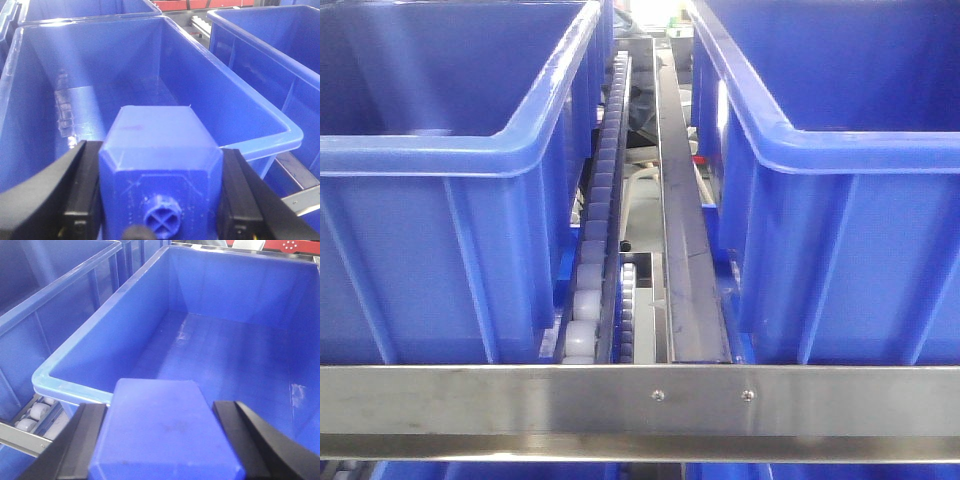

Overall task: Pick and sort blue part to right shelf
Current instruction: 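Lower the left gripper into a blue bin and open it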

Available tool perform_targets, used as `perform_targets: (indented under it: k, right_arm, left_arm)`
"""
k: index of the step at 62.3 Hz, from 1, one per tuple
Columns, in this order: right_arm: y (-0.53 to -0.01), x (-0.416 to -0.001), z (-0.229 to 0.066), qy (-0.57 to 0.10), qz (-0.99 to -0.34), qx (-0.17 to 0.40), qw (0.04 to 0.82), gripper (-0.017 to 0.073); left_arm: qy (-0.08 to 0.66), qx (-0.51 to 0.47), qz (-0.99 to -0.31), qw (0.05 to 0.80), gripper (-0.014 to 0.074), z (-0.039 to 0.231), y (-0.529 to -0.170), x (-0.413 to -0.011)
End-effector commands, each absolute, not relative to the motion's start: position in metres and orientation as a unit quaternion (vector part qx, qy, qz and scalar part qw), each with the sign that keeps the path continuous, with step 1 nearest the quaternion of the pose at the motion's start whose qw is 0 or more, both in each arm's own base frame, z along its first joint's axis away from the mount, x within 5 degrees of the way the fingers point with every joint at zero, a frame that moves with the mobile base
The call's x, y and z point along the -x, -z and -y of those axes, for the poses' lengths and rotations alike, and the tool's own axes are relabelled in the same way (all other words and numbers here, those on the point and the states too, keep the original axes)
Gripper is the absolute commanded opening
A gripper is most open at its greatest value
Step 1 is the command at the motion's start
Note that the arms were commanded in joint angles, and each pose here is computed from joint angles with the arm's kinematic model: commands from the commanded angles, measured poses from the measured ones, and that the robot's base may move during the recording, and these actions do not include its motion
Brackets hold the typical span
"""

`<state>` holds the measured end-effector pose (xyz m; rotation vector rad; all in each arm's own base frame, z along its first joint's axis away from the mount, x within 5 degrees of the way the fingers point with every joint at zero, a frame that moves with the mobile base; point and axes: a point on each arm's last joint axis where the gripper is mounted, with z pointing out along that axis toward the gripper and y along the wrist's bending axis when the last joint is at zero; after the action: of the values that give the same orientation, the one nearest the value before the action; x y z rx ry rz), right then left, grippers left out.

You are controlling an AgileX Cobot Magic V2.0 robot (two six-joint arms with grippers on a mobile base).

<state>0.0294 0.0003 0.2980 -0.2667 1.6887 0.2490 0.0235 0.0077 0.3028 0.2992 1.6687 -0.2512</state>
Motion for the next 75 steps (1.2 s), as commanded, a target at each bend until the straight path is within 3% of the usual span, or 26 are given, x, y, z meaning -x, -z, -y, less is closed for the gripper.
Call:
perform_targets:
  k: [1,12,22,44,60,61,75]
  right_arm:
    - [-0.316,-0.029,-0.001,-0.114,-0.702,0.123,0.692,0.0278]
    - [-0.316,-0.029,-0.001,-0.114,-0.702,0.123,0.692,0.0278]
    - [-0.316,-0.029,-0.001,-0.114,-0.702,0.123,0.692,0.0278]
    - [-0.316,-0.029,-0.001,-0.114,-0.702,0.123,0.692,0.0278]
    - [-0.315,-0.029,-0.001,-0.112,-0.706,0.122,0.688,0.0278]
    - [-0.314,-0.029,-0.001,-0.112,-0.708,0.122,0.687,0.0278]
    - [-0.314,-0.029,-0.001,-0.111,-0.710,0.122,0.685,0.0278]
  left_arm:
    - [0.132,-0.134,-0.698,0.691,0.0312,-0.006,-0.319,-0.023]
    - [0.144,-0.134,-0.682,0.705,0.0312,-0.004,-0.327,-0.022]
    - [0.139,-0.135,-0.693,0.694,0.0312,0.002,-0.357,-0.032]
    - [0.104,-0.114,-0.782,0.603,0.0312,0.054,-0.413,-0.125]
    - [0.045,-0.030,-0.838,0.542,0.0312,0.063,-0.407,-0.217]
    - [0.042,0.001,-0.856,0.515,0.0312,0.059,-0.394,-0.244]
    - [0.030,-0.009,-0.900,0.435,0.0312,0.065,-0.348,-0.306]
